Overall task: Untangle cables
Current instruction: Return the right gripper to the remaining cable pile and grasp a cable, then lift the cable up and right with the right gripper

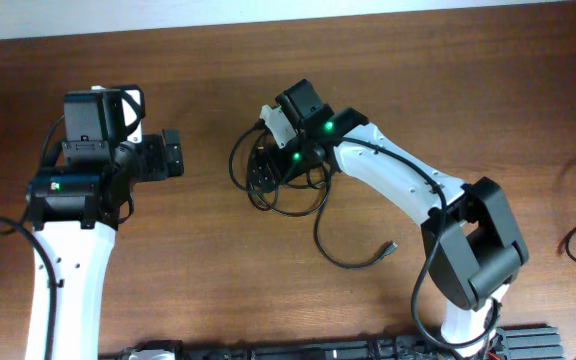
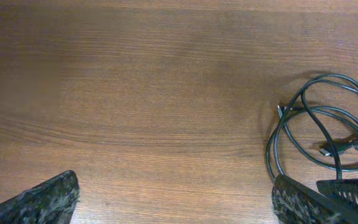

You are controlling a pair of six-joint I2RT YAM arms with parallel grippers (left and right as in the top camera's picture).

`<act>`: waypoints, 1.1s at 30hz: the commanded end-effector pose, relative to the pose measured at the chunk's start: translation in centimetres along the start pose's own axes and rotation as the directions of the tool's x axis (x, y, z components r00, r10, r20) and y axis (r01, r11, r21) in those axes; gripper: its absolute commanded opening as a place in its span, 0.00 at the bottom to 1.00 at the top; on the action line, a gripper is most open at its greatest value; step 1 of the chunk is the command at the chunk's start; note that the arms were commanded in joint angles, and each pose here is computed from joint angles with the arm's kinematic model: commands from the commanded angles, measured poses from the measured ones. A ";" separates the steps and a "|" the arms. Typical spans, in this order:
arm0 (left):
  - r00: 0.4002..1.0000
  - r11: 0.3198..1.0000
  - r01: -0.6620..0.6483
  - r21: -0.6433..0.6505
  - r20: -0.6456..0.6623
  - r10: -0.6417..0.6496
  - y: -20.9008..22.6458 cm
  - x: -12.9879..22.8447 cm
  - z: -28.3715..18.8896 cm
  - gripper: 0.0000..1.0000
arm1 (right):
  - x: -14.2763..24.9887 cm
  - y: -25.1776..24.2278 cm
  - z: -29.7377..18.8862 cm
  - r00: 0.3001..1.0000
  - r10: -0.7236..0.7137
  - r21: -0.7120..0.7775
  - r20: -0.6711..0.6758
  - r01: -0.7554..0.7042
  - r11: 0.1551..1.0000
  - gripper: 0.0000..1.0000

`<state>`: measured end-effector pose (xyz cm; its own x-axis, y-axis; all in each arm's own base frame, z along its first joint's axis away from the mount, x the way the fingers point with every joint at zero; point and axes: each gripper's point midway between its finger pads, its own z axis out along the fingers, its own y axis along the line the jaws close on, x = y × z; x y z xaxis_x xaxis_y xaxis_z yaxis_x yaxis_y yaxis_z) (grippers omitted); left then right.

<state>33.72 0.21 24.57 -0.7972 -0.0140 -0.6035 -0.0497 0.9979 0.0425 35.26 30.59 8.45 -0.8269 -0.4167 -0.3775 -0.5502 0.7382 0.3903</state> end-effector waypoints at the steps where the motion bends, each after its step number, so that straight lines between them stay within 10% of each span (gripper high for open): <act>1: 1.000 1.000 -0.012 -0.009 0.013 0.012 0.3 -0.5 -0.3 0.99 | 1.8 -0.9 2.5 0.995 0.079 0.017 -0.069 -0.078 0.997 0.99; 10: 1.000 1.000 -0.012 -0.009 0.013 0.012 0.3 -0.5 -0.3 0.99 | 2.1 -1.5 4.0 0.985 0.157 0.025 -0.077 -0.155 0.988 0.87; 17: 1.000 1.000 -0.012 -0.009 0.013 0.012 0.3 -0.5 -0.3 0.99 | 2.4 -1.8 4.7 0.983 0.162 0.027 -0.089 -0.160 0.987 0.05; 26: 1.000 1.000 -0.012 -0.009 0.013 0.012 0.3 -0.5 -0.3 0.99 | 2.4 -1.9 3.1 0.978 0.181 0.039 -0.105 -0.178 0.983 0.04; 33: 1.000 1.000 -0.012 -0.009 0.013 0.012 0.3 -0.5 -0.3 0.99 | -0.6 0.7 -7.6 0.995 0.048 0.042 -0.083 -0.045 0.998 0.04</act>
<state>33.73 0.21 24.57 -0.7970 -0.0140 -0.6038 -0.0497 0.9979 0.0425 32.58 27.22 6.53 -0.9250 -0.3733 -0.0704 -0.3699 0.8430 0.3907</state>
